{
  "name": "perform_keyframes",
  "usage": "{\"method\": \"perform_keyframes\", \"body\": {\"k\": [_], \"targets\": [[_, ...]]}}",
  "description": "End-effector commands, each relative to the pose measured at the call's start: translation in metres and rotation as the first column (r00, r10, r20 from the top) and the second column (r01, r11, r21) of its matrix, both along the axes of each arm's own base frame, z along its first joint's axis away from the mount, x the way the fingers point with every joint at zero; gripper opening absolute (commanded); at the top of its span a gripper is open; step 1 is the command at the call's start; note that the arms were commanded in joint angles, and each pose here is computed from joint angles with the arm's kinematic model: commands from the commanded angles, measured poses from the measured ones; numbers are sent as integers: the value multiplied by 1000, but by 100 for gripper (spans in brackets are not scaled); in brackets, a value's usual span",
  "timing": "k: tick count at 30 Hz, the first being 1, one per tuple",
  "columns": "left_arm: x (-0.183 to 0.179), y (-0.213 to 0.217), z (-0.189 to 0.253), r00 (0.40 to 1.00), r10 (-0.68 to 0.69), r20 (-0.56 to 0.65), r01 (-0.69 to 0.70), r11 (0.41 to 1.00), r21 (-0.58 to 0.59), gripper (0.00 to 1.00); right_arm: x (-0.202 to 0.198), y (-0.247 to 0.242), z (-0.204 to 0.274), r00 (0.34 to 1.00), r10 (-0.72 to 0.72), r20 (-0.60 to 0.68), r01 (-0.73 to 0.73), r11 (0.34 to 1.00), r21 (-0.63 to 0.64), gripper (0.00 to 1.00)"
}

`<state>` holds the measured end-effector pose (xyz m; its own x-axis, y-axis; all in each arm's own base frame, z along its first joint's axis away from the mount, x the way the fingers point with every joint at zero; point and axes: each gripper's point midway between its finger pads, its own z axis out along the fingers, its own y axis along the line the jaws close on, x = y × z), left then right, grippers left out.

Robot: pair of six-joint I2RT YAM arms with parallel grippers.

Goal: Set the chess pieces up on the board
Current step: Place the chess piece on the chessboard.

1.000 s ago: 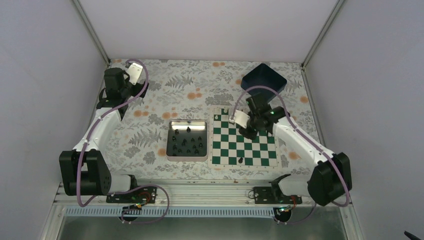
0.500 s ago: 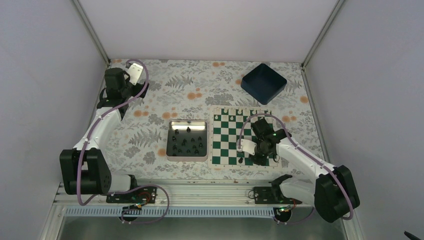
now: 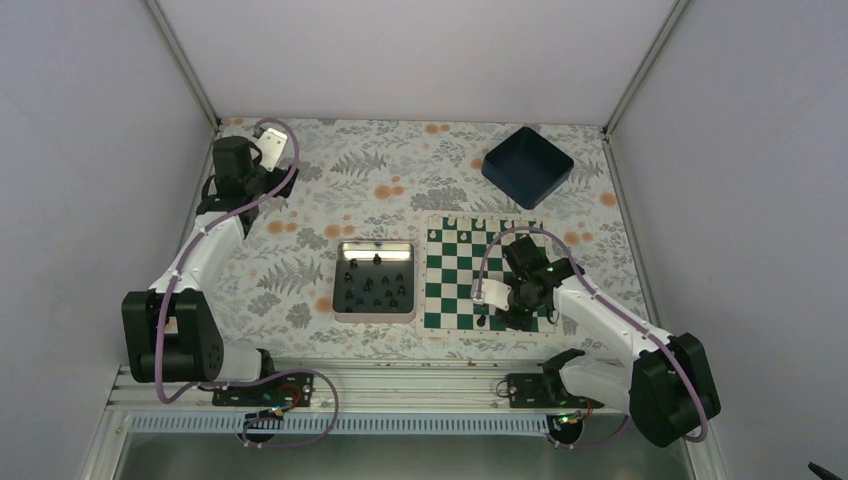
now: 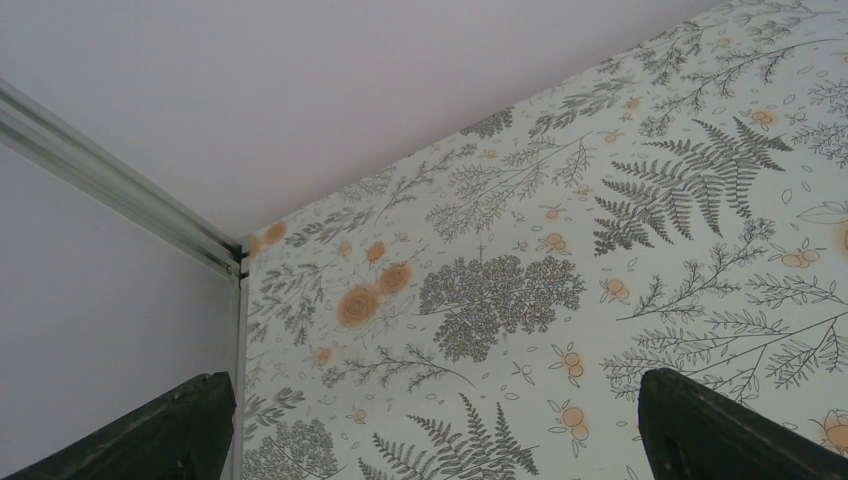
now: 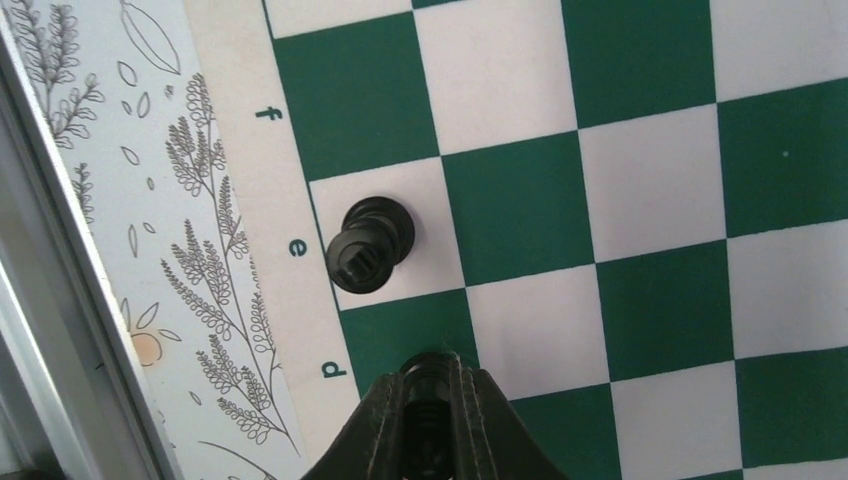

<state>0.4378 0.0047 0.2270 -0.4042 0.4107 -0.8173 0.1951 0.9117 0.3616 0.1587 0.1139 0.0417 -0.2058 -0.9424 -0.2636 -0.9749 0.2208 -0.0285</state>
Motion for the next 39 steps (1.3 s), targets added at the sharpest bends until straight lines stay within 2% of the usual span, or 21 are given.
{"method": "perform_keyframes", "body": {"k": [1, 12, 20, 24, 33, 35, 39], "targets": [[5, 3, 7, 1000, 7, 21, -7, 1000, 13, 100, -2, 9, 9, 999, 47, -7, -46, 998, 46, 4], [5, 5, 6, 1000, 12, 18, -13, 1000, 21, 100, -6, 12, 3, 997, 60, -50, -57, 997, 59, 4], [6, 4, 5, 1000, 8, 16, -9, 1000, 19, 100, -3, 8, -3, 998, 47, -33, -46, 998, 37, 10], [6, 4, 4, 1000, 7, 17, -7, 1000, 19, 100, -2, 6, -2, 999, 44, -23, -44, 999, 24, 20], [7, 3, 3, 1000, 2, 15, -3, 1000, 20, 100, 2, 3, 14, 999, 41, -2, -41, 999, 4, 34], [6, 3, 3, 1000, 1, 16, -1, 1000, 19, 100, 7, 6, 30, 999, 37, 17, -37, 999, 15, 38], [5, 1, 5, 1000, -6, 18, 6, 1000, 14, 100, 35, 30, 88, 995, 30, 99, -41, 992, 117, 43]]}}
